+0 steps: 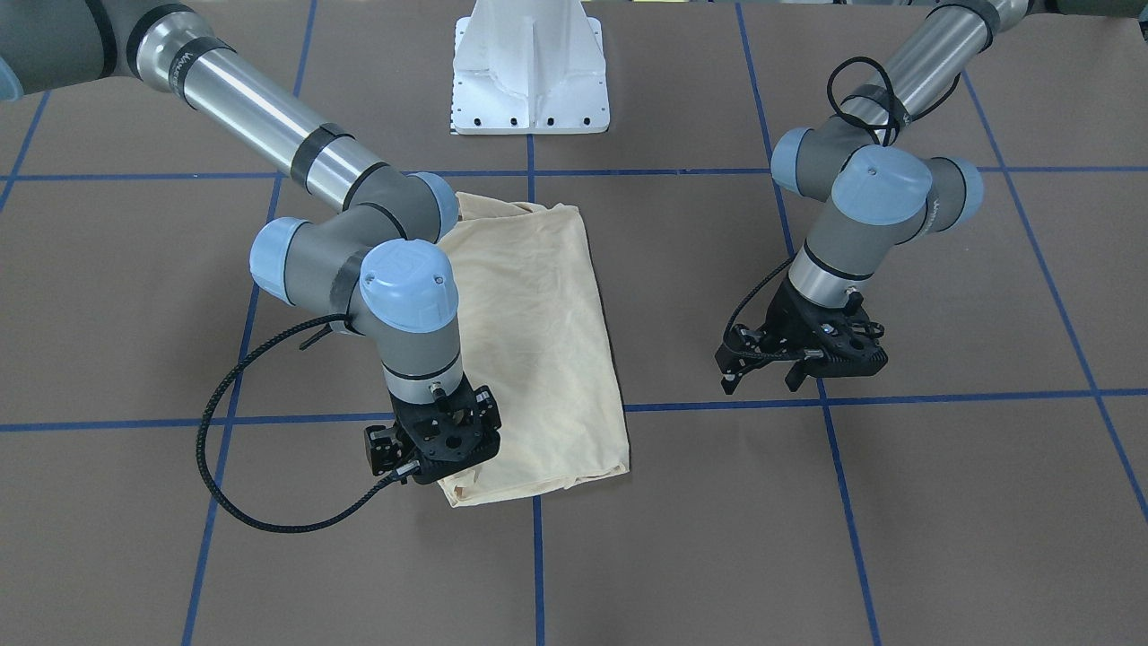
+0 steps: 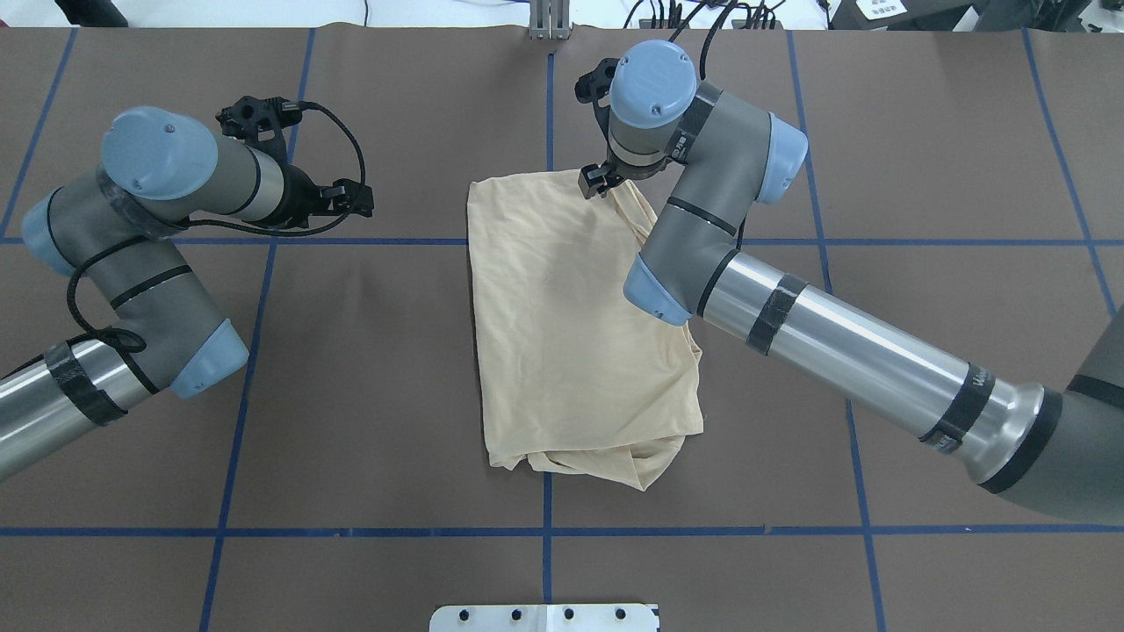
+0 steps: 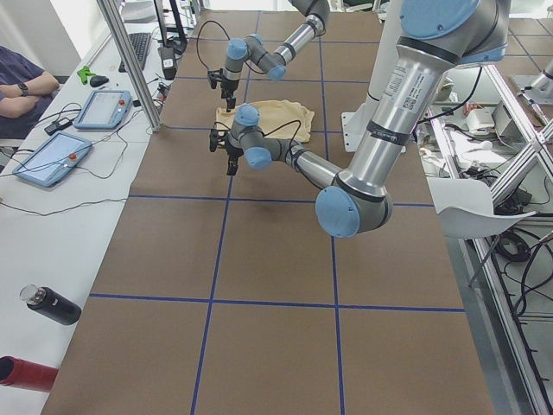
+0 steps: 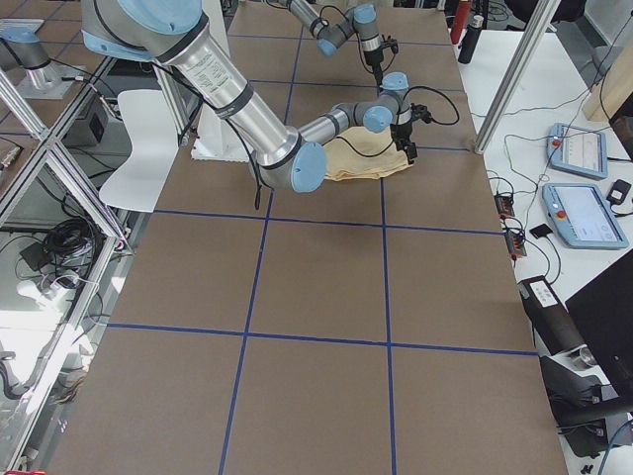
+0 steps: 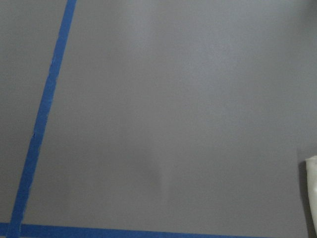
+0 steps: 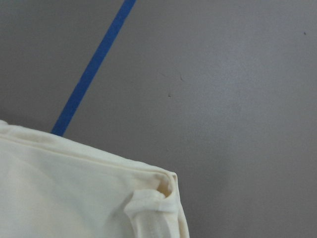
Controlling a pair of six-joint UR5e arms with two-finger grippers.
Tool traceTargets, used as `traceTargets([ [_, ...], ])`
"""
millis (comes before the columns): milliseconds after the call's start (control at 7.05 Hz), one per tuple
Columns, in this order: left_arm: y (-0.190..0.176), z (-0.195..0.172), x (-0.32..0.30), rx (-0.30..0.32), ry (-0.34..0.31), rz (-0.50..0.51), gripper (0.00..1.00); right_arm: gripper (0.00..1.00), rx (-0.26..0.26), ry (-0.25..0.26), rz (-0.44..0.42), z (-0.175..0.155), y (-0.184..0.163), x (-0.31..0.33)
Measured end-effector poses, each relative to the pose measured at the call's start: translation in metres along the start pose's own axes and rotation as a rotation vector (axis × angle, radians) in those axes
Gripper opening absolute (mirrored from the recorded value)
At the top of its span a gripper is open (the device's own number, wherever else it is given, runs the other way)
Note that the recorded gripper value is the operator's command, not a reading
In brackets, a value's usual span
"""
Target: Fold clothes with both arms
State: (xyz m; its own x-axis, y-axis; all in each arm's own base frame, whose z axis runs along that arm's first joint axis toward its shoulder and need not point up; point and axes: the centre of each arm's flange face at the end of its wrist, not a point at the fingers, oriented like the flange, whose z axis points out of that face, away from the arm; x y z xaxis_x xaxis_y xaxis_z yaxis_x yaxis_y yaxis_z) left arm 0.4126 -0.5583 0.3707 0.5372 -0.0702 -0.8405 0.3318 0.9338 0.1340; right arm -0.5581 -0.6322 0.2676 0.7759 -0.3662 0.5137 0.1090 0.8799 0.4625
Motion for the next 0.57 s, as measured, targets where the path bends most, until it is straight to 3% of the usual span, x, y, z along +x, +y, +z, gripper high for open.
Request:
traceTargets([
  [568,0.0,0.002,-0.001,-0.001,-0.004,-0.002,1.0,1.0,-0.02,0.025,0.019,0.018,0.009,0.01],
])
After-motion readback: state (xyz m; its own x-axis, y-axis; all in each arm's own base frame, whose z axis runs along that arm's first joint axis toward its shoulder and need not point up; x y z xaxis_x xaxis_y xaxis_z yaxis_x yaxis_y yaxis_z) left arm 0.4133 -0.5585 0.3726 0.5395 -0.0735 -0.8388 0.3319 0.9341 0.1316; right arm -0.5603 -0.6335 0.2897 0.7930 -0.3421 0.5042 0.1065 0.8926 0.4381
